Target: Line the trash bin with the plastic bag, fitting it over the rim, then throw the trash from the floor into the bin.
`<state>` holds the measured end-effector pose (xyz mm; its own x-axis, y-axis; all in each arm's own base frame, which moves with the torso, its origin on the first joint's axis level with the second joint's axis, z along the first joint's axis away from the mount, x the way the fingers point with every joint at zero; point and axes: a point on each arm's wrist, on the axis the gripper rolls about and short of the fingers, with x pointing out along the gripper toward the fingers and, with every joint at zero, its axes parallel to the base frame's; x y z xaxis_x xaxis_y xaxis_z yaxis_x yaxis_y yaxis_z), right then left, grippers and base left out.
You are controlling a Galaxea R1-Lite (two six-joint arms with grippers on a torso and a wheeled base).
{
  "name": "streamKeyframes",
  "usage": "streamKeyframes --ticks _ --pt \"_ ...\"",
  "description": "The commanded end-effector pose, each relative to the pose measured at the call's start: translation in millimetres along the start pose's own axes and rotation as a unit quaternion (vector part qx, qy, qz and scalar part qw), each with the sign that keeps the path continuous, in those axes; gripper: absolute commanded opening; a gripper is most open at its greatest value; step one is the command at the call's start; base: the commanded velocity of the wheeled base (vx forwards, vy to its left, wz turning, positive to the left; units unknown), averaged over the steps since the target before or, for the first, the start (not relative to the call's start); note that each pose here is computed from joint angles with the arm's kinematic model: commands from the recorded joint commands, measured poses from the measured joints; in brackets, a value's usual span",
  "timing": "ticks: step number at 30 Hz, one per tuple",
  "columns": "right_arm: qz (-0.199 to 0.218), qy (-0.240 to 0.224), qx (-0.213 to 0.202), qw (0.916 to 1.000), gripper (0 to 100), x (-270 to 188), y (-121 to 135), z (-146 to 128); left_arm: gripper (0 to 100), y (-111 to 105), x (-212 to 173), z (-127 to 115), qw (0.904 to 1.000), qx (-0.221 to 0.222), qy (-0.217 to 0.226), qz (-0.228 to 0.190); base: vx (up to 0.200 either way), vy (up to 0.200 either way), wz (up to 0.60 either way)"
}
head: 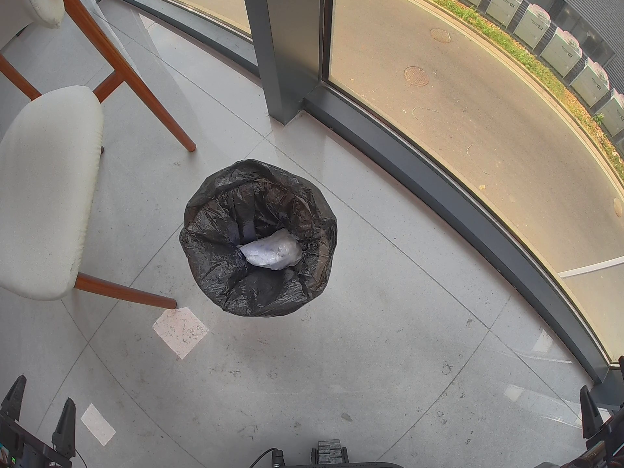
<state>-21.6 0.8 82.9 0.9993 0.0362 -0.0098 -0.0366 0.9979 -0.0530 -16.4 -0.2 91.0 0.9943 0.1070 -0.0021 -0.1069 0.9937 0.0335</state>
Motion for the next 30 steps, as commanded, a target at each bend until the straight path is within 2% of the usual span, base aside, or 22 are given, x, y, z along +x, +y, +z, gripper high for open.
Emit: streamKeyframes --ticks 1,2,4,17,23,24,25,30 --pt "-0.006 -0.003 0.009 0.9999 100 -1.1 0.2 -7.8 100 -1.3 -1.4 -12.3 0.9995 0.005 0.021 -0.022 0.000 0.000 0.00" --pt "-0.006 -0.004 0.010 0.9999 100 -1.1 0.2 -7.6 100 -2.1 -1.6 -14.8 0.9985 0.007 0.035 -0.040 0.000 0.000 0.00" --pt "-0.008 -0.006 0.013 0.9999 100 -1.1 0.1 -7.1 100 -2.3 -1.7 -14.2 0.9984 0.009 0.033 -0.045 0.000 0.000 0.00" --pt "-0.010 -0.006 0.017 0.9998 100 -1.1 0.0 -7.1 100 -1.8 -1.8 -13.9 0.9990 -0.008 0.032 -0.029 0.000 0.000 0.00" --pt "-0.010 -0.006 0.017 0.9998 100 -1.1 0.0 -7.1 100 -1.6 -2.0 -14.2 0.9988 -0.009 0.033 -0.034 0.000 0.000 0.00" --pt "-0.011 -0.007 0.017 0.9998 100 -1.1 0.0 -7.0 100 0.0 -5.8 -15.3 0.9977 -0.003 0.007 -0.067 0.000 0.000 0.00" --pt "-0.010 -0.007 0.017 0.9998 100 -1.1 0.0 -7.0 100 0.5 -6.6 -15.7 0.9972 -0.007 0.002 -0.074 0.000 0.000 0.00" --pt "-0.008 -0.005 0.014 0.9998 100 -1.1 0.1 -7.3 100 0.1 -6.7 -15.4 0.9977 -0.008 0.000 -0.067 0.000 0.000 0.00"
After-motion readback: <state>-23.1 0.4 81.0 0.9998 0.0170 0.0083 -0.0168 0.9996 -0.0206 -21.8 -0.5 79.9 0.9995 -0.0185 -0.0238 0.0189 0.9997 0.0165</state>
